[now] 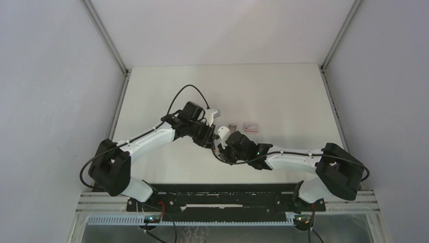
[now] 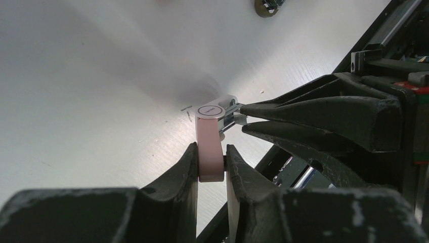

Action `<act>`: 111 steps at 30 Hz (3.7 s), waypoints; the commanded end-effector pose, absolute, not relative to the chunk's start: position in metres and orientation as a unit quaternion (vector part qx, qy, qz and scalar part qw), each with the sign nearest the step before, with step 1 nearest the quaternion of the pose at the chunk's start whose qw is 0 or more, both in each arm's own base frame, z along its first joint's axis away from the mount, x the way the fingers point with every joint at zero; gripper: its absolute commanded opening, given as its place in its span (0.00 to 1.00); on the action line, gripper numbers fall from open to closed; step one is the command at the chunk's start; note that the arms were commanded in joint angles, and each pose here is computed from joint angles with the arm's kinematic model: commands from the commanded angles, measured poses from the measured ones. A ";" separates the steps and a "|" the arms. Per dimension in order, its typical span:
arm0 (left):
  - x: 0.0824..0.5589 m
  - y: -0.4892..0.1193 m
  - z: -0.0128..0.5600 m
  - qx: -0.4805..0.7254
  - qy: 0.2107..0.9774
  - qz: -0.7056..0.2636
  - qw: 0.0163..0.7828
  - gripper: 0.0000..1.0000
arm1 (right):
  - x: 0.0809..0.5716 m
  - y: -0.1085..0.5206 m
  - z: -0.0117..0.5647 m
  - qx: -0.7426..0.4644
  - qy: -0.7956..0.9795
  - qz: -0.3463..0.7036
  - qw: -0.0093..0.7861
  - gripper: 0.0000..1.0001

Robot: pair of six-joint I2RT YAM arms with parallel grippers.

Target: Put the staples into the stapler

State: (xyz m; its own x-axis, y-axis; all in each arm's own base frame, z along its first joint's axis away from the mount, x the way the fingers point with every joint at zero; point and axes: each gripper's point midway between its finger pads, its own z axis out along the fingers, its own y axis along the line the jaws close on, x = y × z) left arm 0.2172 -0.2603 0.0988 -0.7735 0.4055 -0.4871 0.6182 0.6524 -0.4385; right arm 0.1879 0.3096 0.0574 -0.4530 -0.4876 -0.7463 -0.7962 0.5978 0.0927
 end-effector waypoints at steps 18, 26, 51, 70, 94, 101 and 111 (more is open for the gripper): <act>0.216 -0.257 0.086 0.287 0.900 -0.286 0.163 0.00 | 0.210 0.334 0.070 -0.368 0.810 0.231 0.394 0.02; 0.217 -0.254 0.076 0.276 0.909 -0.275 0.145 0.00 | 0.214 0.338 0.065 -0.361 0.810 0.230 0.400 0.02; 0.227 -0.244 0.068 0.243 0.927 -0.252 0.139 0.39 | 0.220 0.332 0.054 -0.352 0.817 0.217 0.402 0.01; 0.229 -0.242 0.073 0.241 0.926 -0.252 0.148 0.43 | 0.213 0.321 0.042 -0.340 0.824 0.219 0.397 0.02; 0.243 -0.251 0.077 0.263 0.924 -0.244 0.130 0.21 | 0.208 0.318 0.074 -0.300 0.822 0.251 0.414 0.02; 0.257 -0.252 0.076 0.288 0.927 -0.212 0.114 0.24 | 0.206 0.310 0.092 -0.285 0.813 0.269 0.431 0.02; 0.274 -0.263 0.089 0.309 0.919 -0.202 0.136 0.32 | 0.209 0.295 0.104 -0.265 0.807 0.279 0.448 0.02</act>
